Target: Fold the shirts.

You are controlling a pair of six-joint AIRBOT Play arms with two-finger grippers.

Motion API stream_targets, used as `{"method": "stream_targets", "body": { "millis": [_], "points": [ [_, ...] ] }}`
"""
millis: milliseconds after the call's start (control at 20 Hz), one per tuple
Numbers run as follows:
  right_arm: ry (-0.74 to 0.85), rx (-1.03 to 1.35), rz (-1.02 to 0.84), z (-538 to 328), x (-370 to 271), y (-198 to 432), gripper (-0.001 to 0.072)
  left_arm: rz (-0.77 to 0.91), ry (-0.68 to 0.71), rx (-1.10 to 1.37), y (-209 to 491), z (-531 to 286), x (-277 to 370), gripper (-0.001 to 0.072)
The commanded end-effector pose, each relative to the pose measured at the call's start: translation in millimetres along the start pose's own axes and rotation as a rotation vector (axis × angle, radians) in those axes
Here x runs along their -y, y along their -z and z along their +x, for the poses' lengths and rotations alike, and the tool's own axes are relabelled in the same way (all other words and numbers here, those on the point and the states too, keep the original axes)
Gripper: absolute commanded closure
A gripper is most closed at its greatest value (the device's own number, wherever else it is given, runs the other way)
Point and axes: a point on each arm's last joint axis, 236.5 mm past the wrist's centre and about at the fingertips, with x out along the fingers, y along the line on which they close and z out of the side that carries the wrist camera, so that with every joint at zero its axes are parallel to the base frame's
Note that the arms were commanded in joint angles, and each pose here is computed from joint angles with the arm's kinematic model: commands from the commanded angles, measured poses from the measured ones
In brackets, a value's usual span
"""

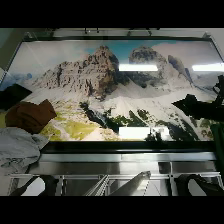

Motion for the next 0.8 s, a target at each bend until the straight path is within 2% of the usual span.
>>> {"method": "stream_targets", "body": {
  "millis": [0, 100, 200, 300, 400, 450, 500, 600, 750],
  "points": [
    [0.006, -0.019, 0.03, 8.1, 7.6, 0.7, 0.068, -0.132, -0.102, -0.108, 5.5, 22.8, -101.9, 0.0014],
    [0.014, -0.044, 0.054, 15.2, 15.2, 3.3, 0.0654, -0.163, -0.086, -0.219, 26.0, 47.4, -122.7, 0.0014],
    [0.02, -0.064, 0.073, 20.8, 21.0, 5.9, 0.0302, -0.175, -0.066, -0.305, 41.3, 66.4, -129.1, 0.0014],
    [0.021, -0.082, 0.084, 23.9, 23.4, 8.9, 0.0276, -0.164, -0.031, -0.368, 46.4, 82.7, -122.5, 0.0016],
    [0.012, -0.081, 0.092, 24.7, 21.8, 8.3, 0.0276, -0.127, 0.017, -0.44, 48.6, 92.5, -103.2, 0.0028],
    [0.0, -0.077, 0.102, 24.8, 18.8, 7.2, 0.0278, -0.096, 0.052, -0.481, 47.4, 94.8, -86.5, 0.0313],
    [-0.013, -0.072, 0.11, 24.9, 15.9, 5.9, 0.0305, -0.057, 0.105, -0.512, 42.4, 93.9, -63.3, 0.0705],
    [-0.03, -0.074, 0.107, 24.7, 11.8, 6.2, 0.0662, 0.002, 0.298, -0.485, 13.2, 83.1, 13.4, 0.0699],
    [-0.041, -0.098, 0.049, 24.1, 9.6, 12.0, 0.0683, 0.165, 0.711, -0.32, -43.7, 14.2, 171.4, 0.0699]
  ]
}}
